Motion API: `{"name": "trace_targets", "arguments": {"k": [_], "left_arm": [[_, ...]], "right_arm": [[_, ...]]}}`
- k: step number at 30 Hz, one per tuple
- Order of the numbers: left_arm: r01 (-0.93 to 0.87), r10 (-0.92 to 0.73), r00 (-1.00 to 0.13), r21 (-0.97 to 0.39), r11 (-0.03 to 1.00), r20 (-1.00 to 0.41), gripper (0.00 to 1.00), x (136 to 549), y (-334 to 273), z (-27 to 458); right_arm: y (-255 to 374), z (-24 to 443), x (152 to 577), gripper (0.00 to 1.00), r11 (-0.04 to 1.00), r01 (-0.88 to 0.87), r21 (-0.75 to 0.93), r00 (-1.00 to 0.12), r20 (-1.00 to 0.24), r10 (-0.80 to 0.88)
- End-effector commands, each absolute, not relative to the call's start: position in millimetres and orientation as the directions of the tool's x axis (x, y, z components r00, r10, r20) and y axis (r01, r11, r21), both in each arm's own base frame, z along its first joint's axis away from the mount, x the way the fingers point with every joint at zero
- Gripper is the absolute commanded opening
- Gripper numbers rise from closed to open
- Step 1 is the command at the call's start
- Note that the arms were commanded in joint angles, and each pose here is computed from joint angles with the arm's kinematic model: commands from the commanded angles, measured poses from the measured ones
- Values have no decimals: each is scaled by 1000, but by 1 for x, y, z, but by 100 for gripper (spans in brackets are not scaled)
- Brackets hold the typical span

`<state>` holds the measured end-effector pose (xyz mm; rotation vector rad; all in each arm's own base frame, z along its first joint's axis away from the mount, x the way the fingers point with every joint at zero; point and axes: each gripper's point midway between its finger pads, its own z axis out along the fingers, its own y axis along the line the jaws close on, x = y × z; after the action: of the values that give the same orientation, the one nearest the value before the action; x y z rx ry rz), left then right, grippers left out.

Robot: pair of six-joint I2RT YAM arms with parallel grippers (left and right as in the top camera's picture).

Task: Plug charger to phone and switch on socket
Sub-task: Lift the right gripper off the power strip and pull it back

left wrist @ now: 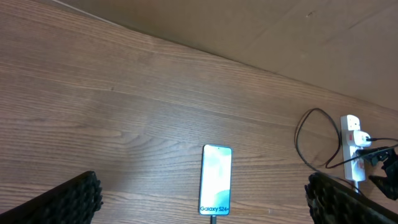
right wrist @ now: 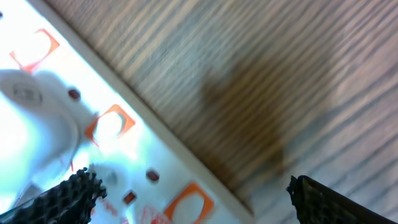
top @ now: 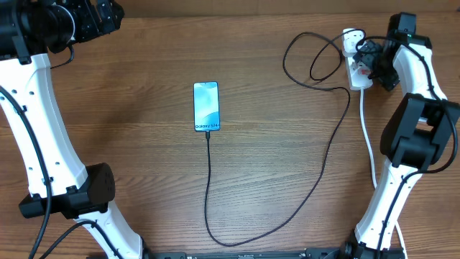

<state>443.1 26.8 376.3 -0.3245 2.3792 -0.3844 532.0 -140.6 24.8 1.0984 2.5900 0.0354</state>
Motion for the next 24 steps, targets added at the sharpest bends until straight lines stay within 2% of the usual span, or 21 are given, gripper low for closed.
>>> {"name": "trace_targets", "arguments": {"k": [1,7,11,13,17,24], "left_arm": [[-125,-333,-724,-359,925,-605,100,442,26,379],[-125,-332,-724,-359,925,-605,100,442,25,379],[-125,-333,-724,-359,925,-605,100,442,26,379],[-125,-333,-724,-359,925,-605,100,442,26,379],[-125,-333,-724,-359,925,-605,100,442,26,379],[-125,-333,-724,-359,925,-605,100,442,26,379]], "right_arm": [[-145,59,536,100,711,682,171,-641,-328,694],[-153,105,521,100,698,692,185,-617,-350,705],[-151,156,506,100,704,680,206,-601,-392,696],[-146,186,496,94,725,654,217,-608,-419,674],[-125,256,458,74,779,573,255,-634,-465,618],[-83,357,358,83,796,503,337,-602,-525,602]]}}
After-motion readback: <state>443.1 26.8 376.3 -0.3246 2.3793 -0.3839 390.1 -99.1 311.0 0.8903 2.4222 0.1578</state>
